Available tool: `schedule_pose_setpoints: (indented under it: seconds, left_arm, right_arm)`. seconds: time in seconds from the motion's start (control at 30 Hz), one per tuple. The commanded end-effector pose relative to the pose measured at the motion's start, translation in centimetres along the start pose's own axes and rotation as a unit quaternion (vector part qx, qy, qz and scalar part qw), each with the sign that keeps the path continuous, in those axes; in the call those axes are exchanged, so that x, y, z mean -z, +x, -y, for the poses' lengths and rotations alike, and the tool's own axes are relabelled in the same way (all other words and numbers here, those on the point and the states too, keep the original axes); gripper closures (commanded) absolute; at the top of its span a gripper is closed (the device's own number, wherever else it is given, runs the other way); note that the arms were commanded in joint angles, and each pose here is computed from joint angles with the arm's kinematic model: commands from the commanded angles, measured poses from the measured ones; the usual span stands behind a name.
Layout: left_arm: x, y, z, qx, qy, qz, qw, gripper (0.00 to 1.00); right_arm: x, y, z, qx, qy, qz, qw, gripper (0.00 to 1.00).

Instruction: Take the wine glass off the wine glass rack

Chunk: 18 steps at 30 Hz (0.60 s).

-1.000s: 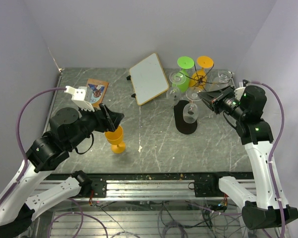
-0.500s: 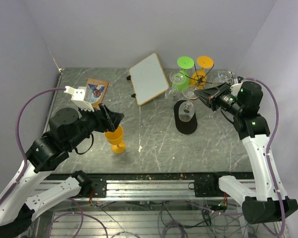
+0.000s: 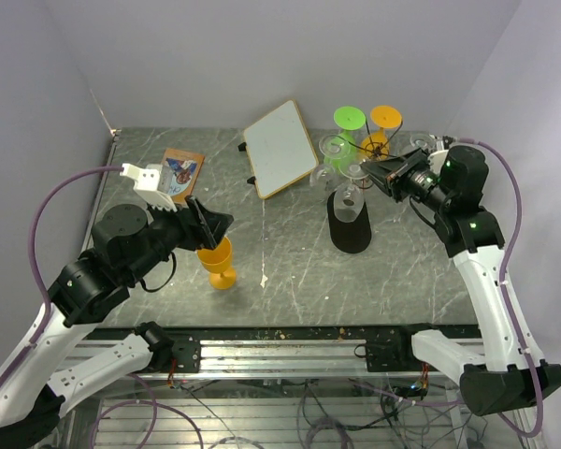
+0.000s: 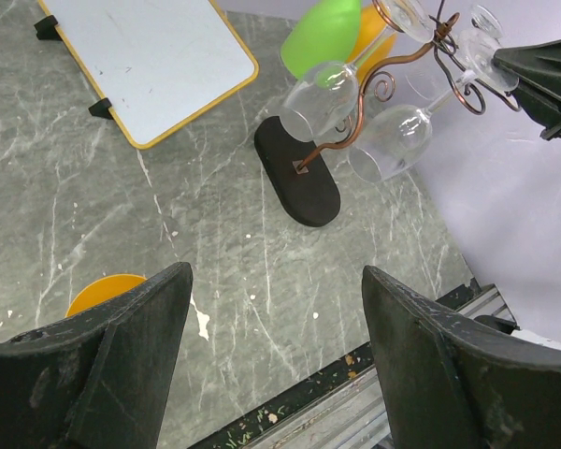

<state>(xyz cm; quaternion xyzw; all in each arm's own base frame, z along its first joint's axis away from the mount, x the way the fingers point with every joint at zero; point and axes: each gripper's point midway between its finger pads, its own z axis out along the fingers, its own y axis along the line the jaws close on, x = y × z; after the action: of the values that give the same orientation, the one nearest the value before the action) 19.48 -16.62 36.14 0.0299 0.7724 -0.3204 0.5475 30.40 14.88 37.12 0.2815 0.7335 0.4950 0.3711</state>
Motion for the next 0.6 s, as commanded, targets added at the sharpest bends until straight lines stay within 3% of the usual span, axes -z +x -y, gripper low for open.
schedule_pose_setpoints:
  seconds: [0.0, 0.57]
  left_arm:
    - [0.1, -0.6, 0.5, 0.005, 0.014, 0.014, 1.0, 0.17]
    - [0.4, -0.6, 0.2, 0.003, 0.01, 0.017, 1.0, 0.16]
  right_arm:
    - [0.0, -1.3, -2.9, 0.02, -0.036, 0.036, 0.999, 1.0]
    - [0.2, -3.5, -2.1, 0.015, 0.017, 0.121, 0.992, 1.0]
